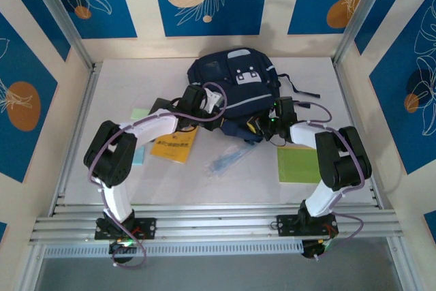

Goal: Pack the student bag
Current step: Unzip the student bag at the top-center of the table.

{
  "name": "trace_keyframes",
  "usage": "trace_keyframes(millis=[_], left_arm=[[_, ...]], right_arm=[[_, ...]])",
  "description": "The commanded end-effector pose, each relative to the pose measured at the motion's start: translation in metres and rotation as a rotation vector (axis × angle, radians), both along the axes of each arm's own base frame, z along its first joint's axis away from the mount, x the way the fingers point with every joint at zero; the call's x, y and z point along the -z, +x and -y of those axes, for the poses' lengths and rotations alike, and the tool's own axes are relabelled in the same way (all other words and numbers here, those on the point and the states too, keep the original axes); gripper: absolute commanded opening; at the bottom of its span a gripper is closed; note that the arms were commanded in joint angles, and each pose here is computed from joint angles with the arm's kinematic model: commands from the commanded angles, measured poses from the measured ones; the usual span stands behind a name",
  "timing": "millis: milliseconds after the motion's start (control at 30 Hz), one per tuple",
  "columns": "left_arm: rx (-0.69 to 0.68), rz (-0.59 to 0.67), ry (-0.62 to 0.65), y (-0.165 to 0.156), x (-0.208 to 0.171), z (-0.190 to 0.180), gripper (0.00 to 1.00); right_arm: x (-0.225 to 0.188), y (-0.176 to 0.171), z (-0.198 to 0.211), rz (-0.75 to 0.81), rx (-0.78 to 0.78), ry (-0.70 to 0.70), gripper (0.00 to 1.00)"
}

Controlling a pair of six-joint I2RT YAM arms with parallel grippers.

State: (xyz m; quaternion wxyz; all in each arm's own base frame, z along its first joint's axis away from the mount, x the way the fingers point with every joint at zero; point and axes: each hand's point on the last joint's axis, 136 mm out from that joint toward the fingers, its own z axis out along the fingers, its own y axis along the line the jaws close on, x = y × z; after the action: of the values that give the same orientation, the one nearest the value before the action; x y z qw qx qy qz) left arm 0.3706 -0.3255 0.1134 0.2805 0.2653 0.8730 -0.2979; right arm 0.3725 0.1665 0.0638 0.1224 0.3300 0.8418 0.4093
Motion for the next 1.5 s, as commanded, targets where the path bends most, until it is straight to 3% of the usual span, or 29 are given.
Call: trace_keyframes(millis=[0,100,233,367,467,600,800,1233,1333,1467], left_arm=[[-0.008,0.071,0.002,0.023,-0.011,-0.01,0.17],[0.016,0.049,-0.031,0.02,-0.008,-0.005,0.31],[0.036,0.018,-0.052,0.016,-0.003,-0.001,0.37],[0.036,0.011,-0.057,0.013,-0.003,-0.002,0.51],[0.056,0.0,-0.066,0.006,-0.004,0.001,0.54],[0.097,0.014,-0.026,-0.008,0.002,0.0,0.52],[0.167,0.103,0.179,-0.017,0.024,-0.005,0.47],[0.219,0.183,0.349,0.003,0.043,0.001,0.46],[0.236,0.183,0.363,0.006,0.046,0.006,0.36],[0.254,0.173,0.331,0.002,0.043,0.011,0.13]], right_arm=[[-0.009,0.005,0.013,0.047,0.009,-0.073,0.0],[-0.01,0.005,0.01,0.046,0.0,-0.057,0.0],[-0.012,0.007,0.008,0.047,-0.003,-0.046,0.0],[-0.014,0.007,0.007,0.054,-0.012,-0.044,0.0],[-0.015,0.007,0.007,0.055,-0.017,-0.044,0.0],[-0.013,0.007,0.006,0.051,-0.021,-0.039,0.0],[-0.012,0.006,0.003,0.045,-0.031,-0.021,0.0],[-0.017,0.007,0.001,0.053,-0.035,0.007,0.0],[-0.019,0.007,0.0,0.056,-0.038,0.013,0.0],[-0.017,0.006,0.005,0.052,-0.028,0.0,0.0]])
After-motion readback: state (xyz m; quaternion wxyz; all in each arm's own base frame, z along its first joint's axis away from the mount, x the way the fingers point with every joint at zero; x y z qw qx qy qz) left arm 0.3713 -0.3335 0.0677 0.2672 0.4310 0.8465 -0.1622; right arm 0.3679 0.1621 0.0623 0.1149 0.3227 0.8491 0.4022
